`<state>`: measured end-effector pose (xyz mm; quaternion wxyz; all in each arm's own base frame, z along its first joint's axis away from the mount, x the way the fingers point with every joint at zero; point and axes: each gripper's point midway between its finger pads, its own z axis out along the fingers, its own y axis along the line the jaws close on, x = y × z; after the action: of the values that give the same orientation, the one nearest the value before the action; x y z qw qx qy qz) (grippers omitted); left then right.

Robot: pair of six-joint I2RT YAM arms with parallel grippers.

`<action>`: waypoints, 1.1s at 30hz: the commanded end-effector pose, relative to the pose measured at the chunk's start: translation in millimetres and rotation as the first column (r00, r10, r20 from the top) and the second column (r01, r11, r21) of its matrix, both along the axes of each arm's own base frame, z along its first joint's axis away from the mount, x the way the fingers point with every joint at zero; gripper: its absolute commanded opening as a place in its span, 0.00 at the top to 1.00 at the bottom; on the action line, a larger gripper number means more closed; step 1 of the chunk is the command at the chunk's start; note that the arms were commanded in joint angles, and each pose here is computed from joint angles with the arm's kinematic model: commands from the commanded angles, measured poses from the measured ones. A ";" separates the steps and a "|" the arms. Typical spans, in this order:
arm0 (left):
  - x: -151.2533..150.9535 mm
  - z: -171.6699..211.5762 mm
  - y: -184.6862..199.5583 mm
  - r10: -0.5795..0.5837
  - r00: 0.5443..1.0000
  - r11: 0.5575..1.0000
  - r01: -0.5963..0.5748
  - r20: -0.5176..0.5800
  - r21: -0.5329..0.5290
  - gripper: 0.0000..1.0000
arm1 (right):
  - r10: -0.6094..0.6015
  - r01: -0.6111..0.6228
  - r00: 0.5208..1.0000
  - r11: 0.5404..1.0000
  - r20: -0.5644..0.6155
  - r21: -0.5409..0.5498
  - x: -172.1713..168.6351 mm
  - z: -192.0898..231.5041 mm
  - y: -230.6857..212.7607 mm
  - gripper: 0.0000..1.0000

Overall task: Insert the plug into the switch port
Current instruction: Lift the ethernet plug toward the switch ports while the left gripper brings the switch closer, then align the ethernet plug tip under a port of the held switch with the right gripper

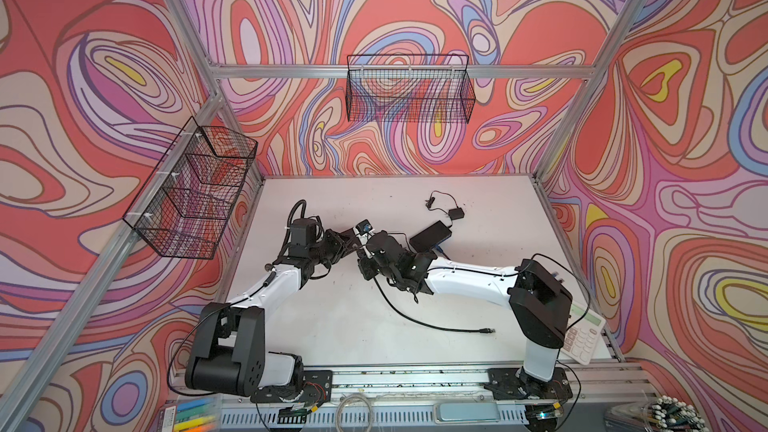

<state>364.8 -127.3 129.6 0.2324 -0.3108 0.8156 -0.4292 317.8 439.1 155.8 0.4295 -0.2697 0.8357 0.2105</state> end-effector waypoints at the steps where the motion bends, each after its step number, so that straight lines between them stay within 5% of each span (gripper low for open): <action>1: 0.7 14.4 -1.9 0.001 0.998 1.000 0.000 0.056 -0.016 0.87 | 0.014 -0.014 1.000 1.000 -0.004 -0.014 -1.3 -5.1 5.4 1.00; 33: 8.6 18.9 -5.3 -0.003 0.998 0.999 0.005 0.068 -0.034 0.87 | 0.016 -0.016 1.000 1.000 -0.025 -0.011 -3.1 -9.8 6.2 1.00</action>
<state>364.4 -127.2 130.6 0.2342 -0.3149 0.8115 -0.4330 313.7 436.2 142.7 0.4146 -0.2731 0.8437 0.2042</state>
